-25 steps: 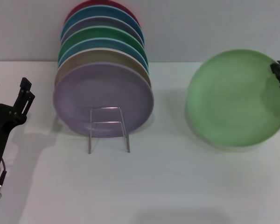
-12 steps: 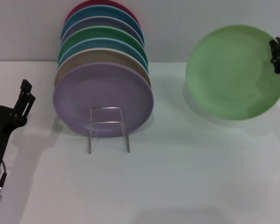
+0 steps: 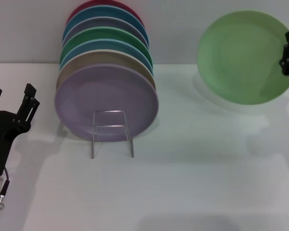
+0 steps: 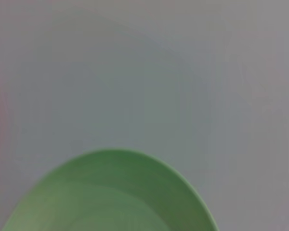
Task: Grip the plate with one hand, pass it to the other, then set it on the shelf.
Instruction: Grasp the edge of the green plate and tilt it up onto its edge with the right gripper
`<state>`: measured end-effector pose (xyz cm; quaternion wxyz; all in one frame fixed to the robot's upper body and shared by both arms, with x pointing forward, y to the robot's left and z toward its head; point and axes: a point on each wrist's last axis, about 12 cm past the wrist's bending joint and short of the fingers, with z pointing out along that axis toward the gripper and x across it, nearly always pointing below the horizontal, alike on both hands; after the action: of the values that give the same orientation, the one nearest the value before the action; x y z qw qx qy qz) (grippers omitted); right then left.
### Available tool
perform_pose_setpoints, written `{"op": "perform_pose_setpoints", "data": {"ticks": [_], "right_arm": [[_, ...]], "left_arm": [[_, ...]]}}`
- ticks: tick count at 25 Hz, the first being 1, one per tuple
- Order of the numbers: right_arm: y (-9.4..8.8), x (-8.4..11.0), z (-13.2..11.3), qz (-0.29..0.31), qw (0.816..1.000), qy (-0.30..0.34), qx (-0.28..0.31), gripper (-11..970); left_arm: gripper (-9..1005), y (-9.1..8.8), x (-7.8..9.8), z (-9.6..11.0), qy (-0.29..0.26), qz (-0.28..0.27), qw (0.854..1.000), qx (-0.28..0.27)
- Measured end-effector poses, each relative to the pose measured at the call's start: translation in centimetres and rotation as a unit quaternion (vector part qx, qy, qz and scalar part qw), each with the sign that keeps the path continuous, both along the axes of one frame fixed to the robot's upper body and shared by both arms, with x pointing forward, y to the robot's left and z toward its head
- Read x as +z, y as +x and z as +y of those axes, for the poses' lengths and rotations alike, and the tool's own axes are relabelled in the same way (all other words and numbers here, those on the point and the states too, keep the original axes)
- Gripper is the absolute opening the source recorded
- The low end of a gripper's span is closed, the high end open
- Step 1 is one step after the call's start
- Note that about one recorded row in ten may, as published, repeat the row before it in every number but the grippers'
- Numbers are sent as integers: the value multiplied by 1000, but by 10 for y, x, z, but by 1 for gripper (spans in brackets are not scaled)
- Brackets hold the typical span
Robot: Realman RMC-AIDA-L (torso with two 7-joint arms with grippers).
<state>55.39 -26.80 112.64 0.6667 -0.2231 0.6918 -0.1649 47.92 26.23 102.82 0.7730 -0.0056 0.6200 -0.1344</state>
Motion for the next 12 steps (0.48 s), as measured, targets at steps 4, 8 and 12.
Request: {"op": "perform_pose_setpoints", "data": {"ticks": [4, 8, 12], "right_arm": [[-8, -19, 3, -52, 998, 14, -10, 23], [-16, -34, 2, -88, 995, 44, -14, 25], [-21, -48, -3, -120, 990, 67, -12, 26]], "left_arm": [[834, -2, 1, 0, -3, -5, 1000, -3], [834, -9, 1, 2, -1, -16, 1000, -5], [834, -18, 1, 1, 0, -27, 1000, -14]]}}
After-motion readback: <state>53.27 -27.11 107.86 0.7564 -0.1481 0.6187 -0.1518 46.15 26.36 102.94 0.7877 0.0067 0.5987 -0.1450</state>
